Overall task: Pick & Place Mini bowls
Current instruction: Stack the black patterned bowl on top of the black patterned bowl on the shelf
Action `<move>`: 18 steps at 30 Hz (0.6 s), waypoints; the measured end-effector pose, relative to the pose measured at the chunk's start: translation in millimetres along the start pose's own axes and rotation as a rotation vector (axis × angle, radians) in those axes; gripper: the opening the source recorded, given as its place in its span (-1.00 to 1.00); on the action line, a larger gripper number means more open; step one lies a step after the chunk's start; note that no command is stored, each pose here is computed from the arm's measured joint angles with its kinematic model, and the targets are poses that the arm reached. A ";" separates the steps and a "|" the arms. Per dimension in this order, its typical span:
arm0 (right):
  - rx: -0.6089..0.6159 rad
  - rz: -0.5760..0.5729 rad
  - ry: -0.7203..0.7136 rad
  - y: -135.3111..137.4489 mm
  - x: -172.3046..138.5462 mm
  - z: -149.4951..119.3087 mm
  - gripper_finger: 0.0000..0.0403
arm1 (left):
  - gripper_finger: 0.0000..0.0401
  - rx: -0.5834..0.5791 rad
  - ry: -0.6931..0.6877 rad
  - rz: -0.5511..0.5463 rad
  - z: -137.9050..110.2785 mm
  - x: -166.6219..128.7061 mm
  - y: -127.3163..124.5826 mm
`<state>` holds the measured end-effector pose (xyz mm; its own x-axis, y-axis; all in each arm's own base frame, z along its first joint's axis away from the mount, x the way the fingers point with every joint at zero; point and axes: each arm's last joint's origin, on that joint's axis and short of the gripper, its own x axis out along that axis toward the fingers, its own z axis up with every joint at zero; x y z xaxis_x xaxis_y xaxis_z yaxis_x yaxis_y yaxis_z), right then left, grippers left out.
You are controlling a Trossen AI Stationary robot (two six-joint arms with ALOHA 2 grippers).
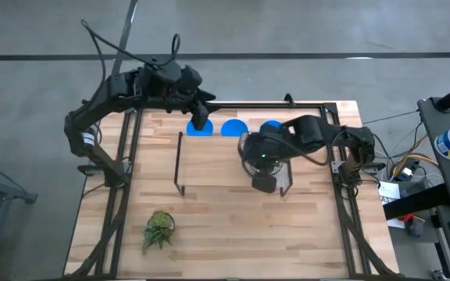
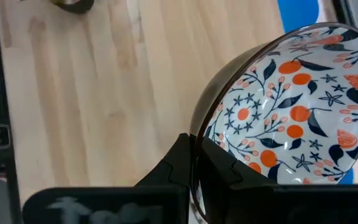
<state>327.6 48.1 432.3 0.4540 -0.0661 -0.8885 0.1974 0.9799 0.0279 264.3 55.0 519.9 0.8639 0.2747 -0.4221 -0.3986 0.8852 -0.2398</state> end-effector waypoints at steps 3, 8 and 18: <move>0.063 0.011 0.026 1.6 5.4 -0.6 -0.95 | -0.06 0.007 -0.006 -0.002 0.5 -0.9 -0.2; 0.144 -0.011 0.047 5.7 9.7 -5.5 -0.95 | -0.06 0.021 -0.005 -0.003 0.3 -0.7 -0.2; 0.223 -0.044 0.053 -13.3 -15.4 -43.5 -0.95 | -0.06 0.054 -0.001 -0.001 -0.1 -0.6 -0.1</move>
<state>280.1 44.2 425.7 0.3956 -0.0919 -0.9138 0.4054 0.9103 0.0839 263.8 54.7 520.1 0.8646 0.2737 -0.4213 -0.3802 0.9047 -0.1924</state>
